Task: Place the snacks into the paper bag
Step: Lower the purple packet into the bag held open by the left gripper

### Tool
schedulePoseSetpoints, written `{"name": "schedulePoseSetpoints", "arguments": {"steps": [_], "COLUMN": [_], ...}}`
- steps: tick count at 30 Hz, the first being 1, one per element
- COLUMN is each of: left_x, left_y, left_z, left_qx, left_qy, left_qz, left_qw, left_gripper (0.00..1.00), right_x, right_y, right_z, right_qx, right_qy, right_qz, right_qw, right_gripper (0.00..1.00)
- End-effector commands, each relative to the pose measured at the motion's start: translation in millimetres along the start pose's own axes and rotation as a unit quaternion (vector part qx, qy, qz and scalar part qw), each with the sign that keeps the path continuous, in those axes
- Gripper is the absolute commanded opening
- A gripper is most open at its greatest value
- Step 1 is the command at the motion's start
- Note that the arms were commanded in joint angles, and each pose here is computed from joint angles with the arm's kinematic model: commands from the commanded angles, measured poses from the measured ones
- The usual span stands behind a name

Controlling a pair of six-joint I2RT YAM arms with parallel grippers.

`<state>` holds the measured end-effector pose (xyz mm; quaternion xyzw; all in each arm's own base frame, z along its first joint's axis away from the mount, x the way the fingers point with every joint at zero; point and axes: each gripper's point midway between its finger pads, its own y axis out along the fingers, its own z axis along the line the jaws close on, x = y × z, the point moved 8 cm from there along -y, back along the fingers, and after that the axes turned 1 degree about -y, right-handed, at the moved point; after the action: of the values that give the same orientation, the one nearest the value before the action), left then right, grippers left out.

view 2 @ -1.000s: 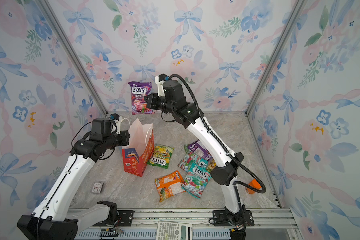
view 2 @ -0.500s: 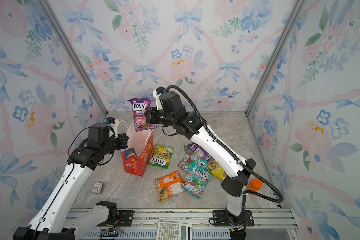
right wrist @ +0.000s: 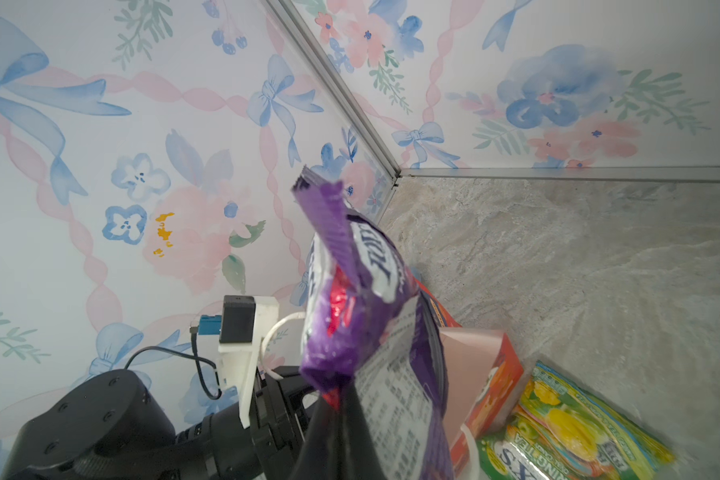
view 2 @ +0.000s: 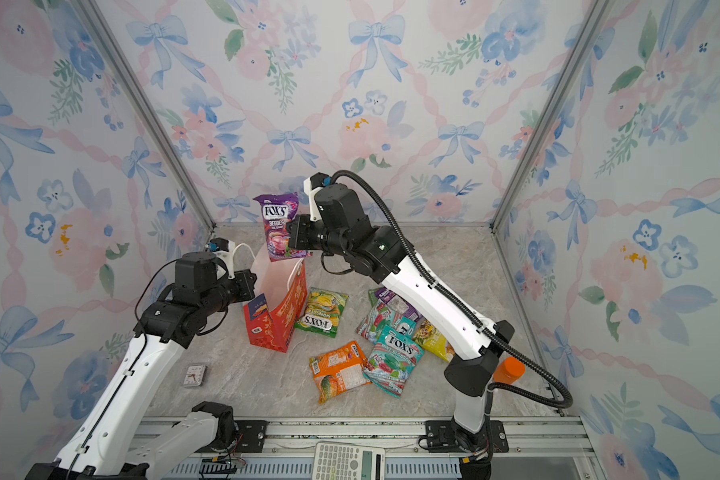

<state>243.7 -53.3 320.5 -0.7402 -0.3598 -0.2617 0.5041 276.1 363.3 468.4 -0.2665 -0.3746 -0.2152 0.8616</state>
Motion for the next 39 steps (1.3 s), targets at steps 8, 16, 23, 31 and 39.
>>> {"name": "schedulePoseSetpoints", "arguments": {"steps": [8, 16, 23, 31, 39], "left_x": [-1.2, -3.9, -3.9, -5.2, -6.6], "left_y": [-8.4, -11.0, -14.2, -18.2, -18.6], "left_z": [-2.2, 0.3, 0.4, 2.1, 1.7], "left_qx": [-0.013, -0.007, -0.008, -0.004, -0.008], "left_qy": [-0.004, -0.001, 0.000, 0.002, -0.001], "left_qz": [-0.021, -0.029, -0.036, -0.044, -0.043], "left_qw": [1.000, 1.000, 0.999, 0.999, 0.999], "left_gripper": [0.00, 0.00, 0.00, 0.00, 0.00], "right_x": [-11.9, -26.0, -31.9, -43.5, -55.0], "right_y": [19.8, 6.2, -12.4, -26.7, -25.0], "right_z": [44.9, 44.9, 36.2, 19.6, 9.4], "right_qx": [0.005, -0.017, -0.034, -0.061, -0.059], "right_qy": [-0.008, -0.009, -0.002, -0.003, 0.004], "right_qz": [-0.040, -0.054, -0.066, -0.058, -0.021], "right_qw": [0.999, 0.998, 0.997, 0.996, 0.998], "right_gripper": [0.00, 0.00, 0.00, 0.00, 0.00]}}
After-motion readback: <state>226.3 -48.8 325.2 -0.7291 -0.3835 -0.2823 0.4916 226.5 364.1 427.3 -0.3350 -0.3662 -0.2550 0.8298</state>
